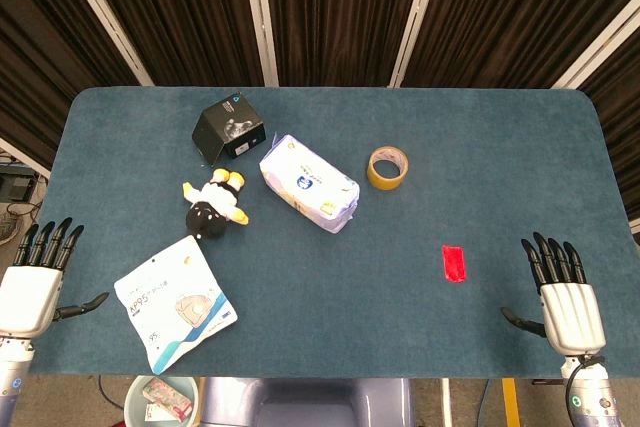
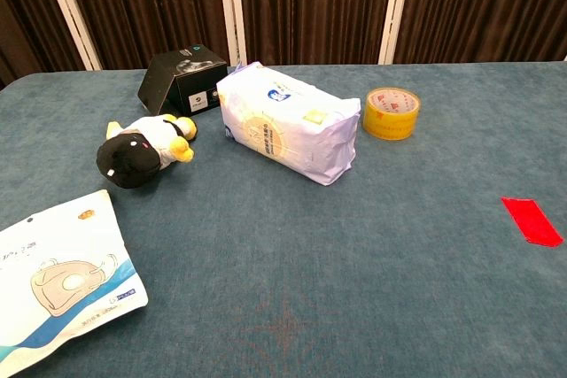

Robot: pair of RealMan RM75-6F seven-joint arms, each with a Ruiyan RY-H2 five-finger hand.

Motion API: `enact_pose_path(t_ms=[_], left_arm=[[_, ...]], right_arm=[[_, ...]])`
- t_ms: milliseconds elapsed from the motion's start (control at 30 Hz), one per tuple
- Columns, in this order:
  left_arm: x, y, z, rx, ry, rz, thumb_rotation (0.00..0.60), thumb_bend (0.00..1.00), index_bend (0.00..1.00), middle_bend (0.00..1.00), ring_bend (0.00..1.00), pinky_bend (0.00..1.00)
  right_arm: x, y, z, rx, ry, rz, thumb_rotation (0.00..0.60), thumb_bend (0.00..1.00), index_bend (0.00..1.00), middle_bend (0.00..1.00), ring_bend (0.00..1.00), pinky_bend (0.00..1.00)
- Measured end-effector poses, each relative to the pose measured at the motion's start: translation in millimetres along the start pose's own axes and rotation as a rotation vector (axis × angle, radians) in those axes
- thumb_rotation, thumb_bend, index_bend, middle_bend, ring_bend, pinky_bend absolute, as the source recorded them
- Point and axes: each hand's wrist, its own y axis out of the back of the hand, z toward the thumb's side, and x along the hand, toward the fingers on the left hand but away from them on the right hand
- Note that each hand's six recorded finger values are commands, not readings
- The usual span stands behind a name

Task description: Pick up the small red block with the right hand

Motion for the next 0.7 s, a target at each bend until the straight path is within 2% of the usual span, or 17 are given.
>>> enact_pose_path(t_ms=[200,267,467,600,700], left_arm=[[-0.1,3.2,1.2,-0.007,0.002,0.009,0.295,0.00,0.00,0.00,0.00,0.00],[-0.7,5.7,1.4,-0.007,0.001,0.020,0.294,0.00,0.00,0.00,0.00,0.00],[-2.3,17.5,-4.2,-0.028,0.022,0.077,0.295,0.00,0.00,0.00,0.00,0.00],[-0.4,14.9,-8.0,-0.009,0.044,0.064,0.293,0.00,0.00,0.00,0.00,0.00],[2.1,9.9,-8.7,0.000,0.046,0.042,0.293,0.00,0.00,0.00,0.00,0.00]], right_arm=[[-0.2,-0.9,1.1,-0.006,0.008,0.006,0.600,0.00,0.00,0.00,0.00,0.00],[0.1,-0.4,2.5,-0.006,0.017,0.001,0.600,0.00,0.04,0.00,0.00,0.00],[3.3,0.9,12.1,-0.052,0.059,-0.019,0.600,0.00,0.29,0.00,0.00,0.00],[-1.7,-10.4,17.8,-0.093,0.057,-0.012,0.600,0.01,0.44,0.00,0.00,0.00],[-9.1,-23.0,20.0,-0.093,0.058,0.002,0.600,0.06,0.52,0.01,0.00,0.00]])
